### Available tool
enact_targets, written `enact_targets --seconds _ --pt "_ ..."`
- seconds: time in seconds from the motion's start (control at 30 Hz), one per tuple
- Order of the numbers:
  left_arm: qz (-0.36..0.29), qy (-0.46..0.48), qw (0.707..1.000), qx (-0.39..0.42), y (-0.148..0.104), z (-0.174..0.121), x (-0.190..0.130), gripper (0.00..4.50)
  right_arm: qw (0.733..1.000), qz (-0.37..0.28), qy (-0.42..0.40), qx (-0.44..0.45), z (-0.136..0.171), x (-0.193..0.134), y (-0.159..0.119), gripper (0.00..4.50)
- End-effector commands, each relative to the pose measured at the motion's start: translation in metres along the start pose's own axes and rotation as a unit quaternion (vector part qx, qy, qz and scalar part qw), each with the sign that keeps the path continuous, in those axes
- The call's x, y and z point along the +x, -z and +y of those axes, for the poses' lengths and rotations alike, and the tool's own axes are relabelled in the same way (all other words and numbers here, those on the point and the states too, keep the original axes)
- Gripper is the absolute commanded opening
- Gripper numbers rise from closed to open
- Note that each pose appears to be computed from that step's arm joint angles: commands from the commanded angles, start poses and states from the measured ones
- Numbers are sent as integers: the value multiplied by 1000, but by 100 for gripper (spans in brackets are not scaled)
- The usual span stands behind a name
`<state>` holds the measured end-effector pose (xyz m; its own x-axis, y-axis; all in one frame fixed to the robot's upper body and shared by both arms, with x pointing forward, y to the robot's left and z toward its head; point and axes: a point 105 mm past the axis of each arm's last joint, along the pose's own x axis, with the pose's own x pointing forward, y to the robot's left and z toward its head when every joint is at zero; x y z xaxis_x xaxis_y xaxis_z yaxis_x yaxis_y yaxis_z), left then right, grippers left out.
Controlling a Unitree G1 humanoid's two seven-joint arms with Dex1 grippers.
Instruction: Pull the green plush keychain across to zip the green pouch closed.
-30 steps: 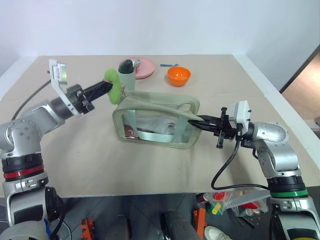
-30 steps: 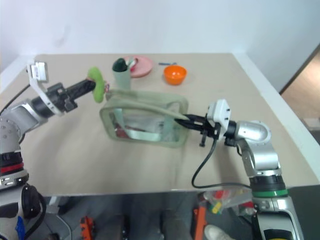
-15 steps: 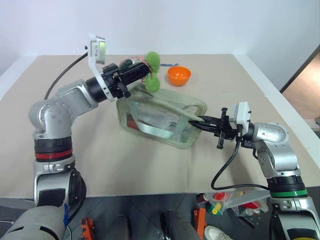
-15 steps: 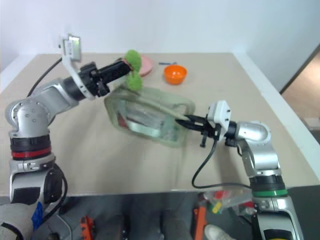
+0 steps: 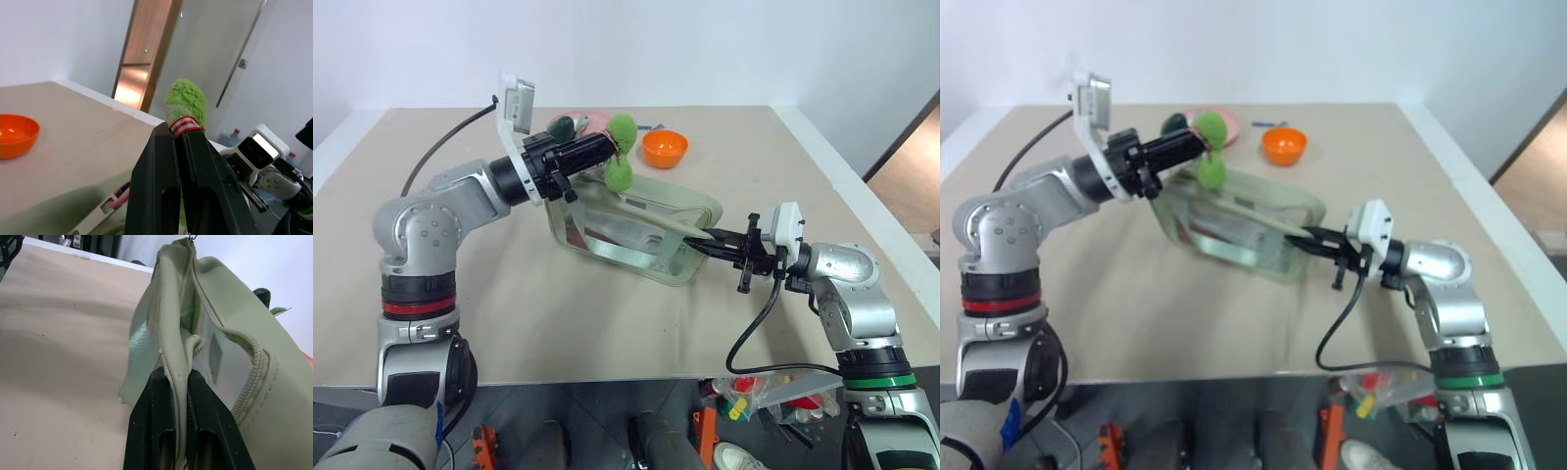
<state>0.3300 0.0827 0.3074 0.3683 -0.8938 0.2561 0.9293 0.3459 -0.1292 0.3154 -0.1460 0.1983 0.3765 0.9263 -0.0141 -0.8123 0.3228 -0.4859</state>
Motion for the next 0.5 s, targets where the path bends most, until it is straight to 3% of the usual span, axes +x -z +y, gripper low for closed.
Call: enact_targets --seconds 0.03,0.17,0.3,0.5 --pt "-36 38 998 39 -32 -24 5 7 1000 -7 7 -26 -6 0 -9 0" --pt "-24 40 998 44 -26 -29 8 7 999 -16 13 -30 -10 3 -11 0" --pt "-53 57 996 42 -40 -40 12 7 999 -35 16 -30 -19 3 -19 0" --pt "-39 61 996 48 -42 -44 8 7 996 -49 -46 -59 -17 5 -42 0"
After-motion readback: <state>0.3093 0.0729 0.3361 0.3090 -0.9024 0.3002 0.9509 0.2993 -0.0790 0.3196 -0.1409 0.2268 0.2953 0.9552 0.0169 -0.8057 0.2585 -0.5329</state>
